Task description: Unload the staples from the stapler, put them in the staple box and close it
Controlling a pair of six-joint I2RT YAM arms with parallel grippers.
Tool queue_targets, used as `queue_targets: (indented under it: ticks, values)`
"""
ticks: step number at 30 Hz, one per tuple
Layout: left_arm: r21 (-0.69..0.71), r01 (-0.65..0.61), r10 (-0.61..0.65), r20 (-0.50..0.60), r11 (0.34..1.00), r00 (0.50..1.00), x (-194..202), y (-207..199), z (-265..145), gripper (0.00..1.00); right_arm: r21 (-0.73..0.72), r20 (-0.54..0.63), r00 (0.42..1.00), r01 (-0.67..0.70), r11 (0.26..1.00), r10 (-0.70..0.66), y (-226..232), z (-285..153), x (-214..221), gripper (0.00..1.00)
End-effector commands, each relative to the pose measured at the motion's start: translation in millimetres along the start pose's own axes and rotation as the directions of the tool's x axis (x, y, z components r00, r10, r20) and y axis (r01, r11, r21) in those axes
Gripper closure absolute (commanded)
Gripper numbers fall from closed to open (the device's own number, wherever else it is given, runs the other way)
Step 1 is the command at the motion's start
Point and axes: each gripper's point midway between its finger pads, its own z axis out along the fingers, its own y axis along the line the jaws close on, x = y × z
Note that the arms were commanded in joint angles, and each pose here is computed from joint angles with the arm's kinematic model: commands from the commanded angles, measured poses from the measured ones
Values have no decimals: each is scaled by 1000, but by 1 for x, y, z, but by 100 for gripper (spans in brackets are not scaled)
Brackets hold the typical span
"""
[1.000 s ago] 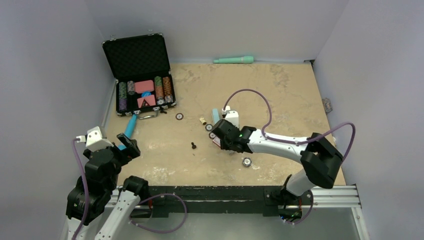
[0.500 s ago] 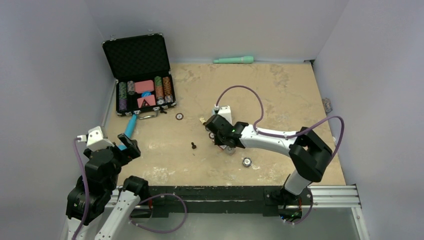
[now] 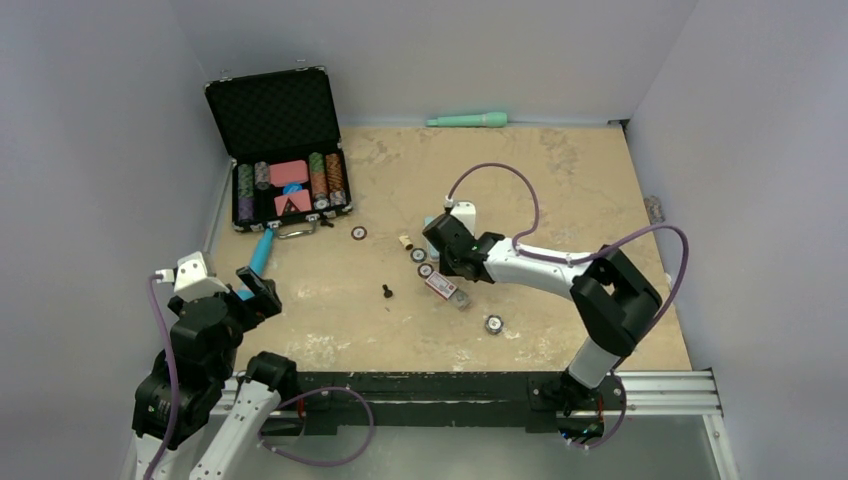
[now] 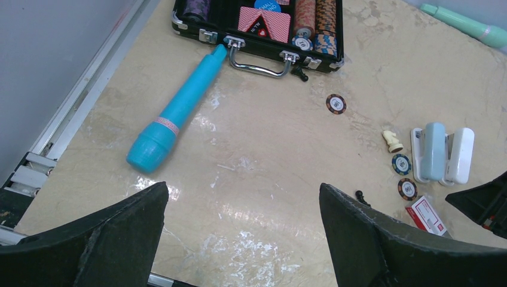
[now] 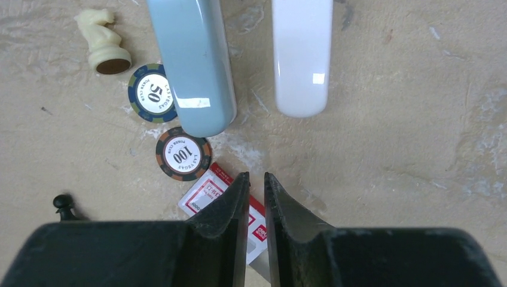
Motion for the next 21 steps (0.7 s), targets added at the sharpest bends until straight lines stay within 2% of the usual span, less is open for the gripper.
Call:
queue_targets:
  ticks: [1,10,21]
  values:
    - [8,-11,11,13,1000,1000,-5,-5,4,0,8,-1,1000,31,1000,-31,3,14,4,82]
    - [5,-13,13,11,1000,1000,-5,-5,5,0,5,-34,998,44,999,-44,2,24,20,85]
    - [4,-13,13,11,1000,1000,-5,-5,5,0,-94,-85,994,60,994,-68,37,-1,56,88]
